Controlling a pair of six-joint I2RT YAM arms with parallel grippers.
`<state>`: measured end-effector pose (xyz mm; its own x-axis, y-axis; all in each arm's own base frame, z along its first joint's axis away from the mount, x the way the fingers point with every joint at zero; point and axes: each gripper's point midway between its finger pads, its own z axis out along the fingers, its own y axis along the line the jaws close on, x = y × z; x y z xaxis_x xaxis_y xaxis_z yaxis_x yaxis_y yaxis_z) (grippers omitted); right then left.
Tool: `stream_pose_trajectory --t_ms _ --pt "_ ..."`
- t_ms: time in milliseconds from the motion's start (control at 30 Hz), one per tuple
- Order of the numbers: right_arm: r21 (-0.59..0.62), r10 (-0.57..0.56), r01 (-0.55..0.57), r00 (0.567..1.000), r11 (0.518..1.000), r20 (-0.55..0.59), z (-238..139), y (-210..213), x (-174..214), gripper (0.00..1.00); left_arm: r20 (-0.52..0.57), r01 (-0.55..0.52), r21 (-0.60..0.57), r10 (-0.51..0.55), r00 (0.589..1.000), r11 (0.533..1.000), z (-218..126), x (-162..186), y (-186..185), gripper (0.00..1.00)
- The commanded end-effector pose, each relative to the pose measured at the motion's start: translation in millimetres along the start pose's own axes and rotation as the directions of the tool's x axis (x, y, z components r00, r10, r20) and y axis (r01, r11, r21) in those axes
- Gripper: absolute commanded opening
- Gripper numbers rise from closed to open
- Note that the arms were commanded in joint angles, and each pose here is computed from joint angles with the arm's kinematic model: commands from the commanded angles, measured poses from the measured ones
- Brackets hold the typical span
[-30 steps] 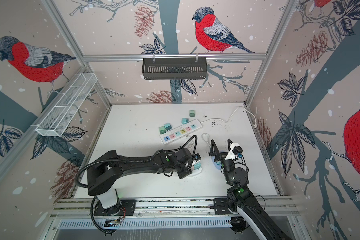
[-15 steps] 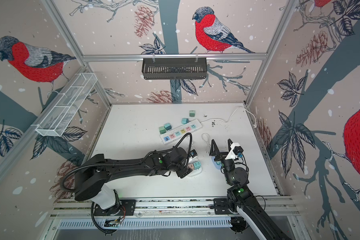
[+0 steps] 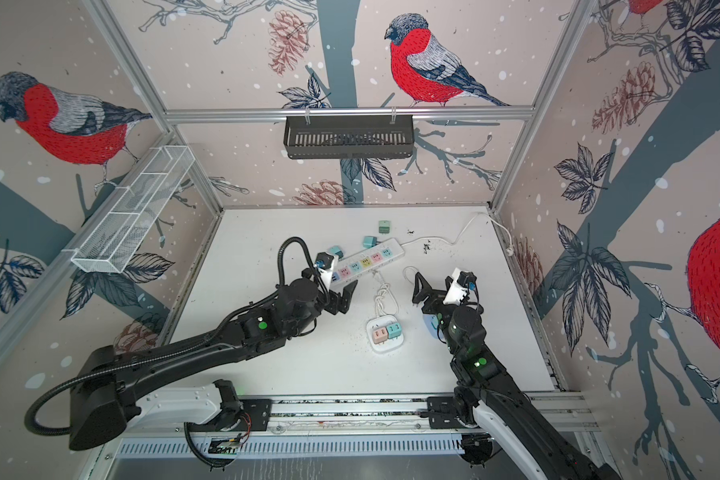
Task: Insert the plug
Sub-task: 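Open the left gripper and raise it while the right gripper moves toward the white socket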
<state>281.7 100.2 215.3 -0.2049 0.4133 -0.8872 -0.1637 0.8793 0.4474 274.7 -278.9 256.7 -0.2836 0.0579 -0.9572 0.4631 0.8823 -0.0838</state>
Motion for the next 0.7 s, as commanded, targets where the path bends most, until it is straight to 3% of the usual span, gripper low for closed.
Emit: stream_pose_trajectory --t_ms 0,100,200,333,467,600,667 --pt "0.113 0.070 -0.044 0.970 0.993 -0.234 4.5 -8.7 43.5 0.90 0.135 0.157 -0.131 -0.140 0.981 0.979 -13.9 -35.7 33.4 0.97" --pt "0.129 0.065 -0.018 0.927 0.991 -0.369 6.3 6.5 74.1 0.69 0.199 0.204 -0.223 -0.160 0.967 0.953 -33.0 -44.8 59.7 0.97" --pt "0.158 0.031 0.048 0.886 0.986 -0.463 3.9 13.1 106.1 0.45 0.266 0.226 -0.230 -0.162 0.950 0.947 -50.2 -53.2 75.2 0.97" --pt "0.182 0.000 0.124 0.824 0.975 -0.566 0.9 8.7 138.2 0.30 0.297 0.290 -0.235 -0.216 0.930 0.928 -77.7 -60.5 90.9 0.97" --pt "0.227 -0.014 0.194 0.789 0.954 -0.615 -6.2 -9.5 153.8 0.29 0.357 0.370 -0.208 -0.281 0.891 0.906 -99.8 -63.7 102.5 0.97" --pt "0.182 0.002 0.158 0.748 0.971 -0.663 -11.5 -1.7 174.9 0.30 0.426 0.470 -0.266 -0.335 0.841 0.842 -123.1 -62.5 128.1 0.97" --pt "0.168 0.004 0.156 0.722 0.973 -0.692 -13.5 1.5 188.8 0.31 0.448 0.482 -0.266 -0.335 0.829 0.835 -130.7 -62.3 133.3 0.97"
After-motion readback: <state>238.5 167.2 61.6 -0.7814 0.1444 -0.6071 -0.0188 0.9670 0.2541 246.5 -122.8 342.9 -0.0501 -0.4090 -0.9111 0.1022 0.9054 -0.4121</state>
